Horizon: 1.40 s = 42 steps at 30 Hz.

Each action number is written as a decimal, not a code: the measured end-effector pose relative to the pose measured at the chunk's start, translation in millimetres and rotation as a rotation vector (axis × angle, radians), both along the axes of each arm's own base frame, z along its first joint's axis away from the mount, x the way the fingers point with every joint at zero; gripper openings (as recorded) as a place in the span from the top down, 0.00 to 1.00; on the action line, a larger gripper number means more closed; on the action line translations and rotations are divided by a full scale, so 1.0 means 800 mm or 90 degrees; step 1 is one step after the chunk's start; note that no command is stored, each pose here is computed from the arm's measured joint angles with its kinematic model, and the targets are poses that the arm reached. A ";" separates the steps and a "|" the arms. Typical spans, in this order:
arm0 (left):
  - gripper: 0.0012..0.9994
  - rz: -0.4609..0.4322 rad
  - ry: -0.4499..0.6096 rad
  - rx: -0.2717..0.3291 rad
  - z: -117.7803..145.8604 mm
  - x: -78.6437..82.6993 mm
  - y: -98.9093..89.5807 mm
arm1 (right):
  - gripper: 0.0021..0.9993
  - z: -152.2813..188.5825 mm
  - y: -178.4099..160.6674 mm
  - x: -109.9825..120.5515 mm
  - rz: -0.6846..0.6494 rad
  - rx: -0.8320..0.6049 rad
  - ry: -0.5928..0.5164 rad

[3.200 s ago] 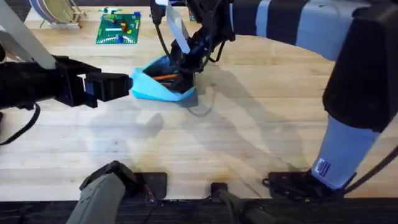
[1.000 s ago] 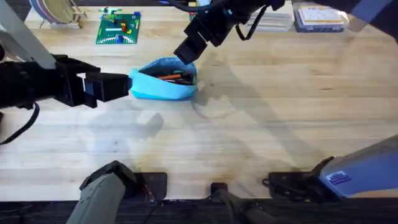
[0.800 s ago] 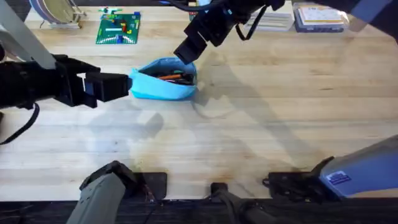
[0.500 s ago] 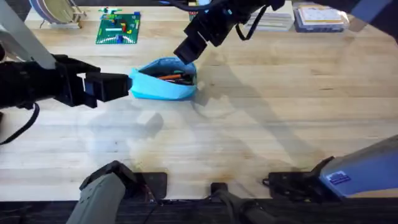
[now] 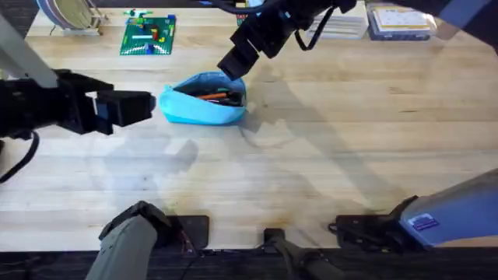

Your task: Unzip the bag, pick up the pens from the table one at a time and place them inside, then zip the bag closed.

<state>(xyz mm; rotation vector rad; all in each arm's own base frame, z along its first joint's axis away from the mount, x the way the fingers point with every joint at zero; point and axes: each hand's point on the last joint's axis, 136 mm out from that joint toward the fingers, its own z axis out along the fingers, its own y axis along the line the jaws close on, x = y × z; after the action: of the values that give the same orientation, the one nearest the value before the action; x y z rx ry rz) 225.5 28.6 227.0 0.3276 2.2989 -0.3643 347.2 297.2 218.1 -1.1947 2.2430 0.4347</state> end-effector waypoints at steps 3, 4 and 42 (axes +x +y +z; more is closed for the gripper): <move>0.01 0.013 -0.012 0.009 0.001 -0.002 0.012 | 0.00 0.001 0.001 0.001 -0.008 0.005 0.002; 0.01 0.016 -0.018 0.011 0.002 -0.002 0.015 | 0.00 0.001 0.001 0.001 -0.013 0.008 0.005; 0.01 -0.042 -0.068 -0.019 -0.084 0.020 0.130 | 0.00 0.016 0.010 0.020 -0.110 0.074 0.020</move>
<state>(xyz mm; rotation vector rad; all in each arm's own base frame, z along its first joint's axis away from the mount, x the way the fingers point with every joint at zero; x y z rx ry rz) 241.6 132.3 159.8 0.3984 2.1802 -0.4042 363.2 305.1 231.0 -0.9317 2.2914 0.5111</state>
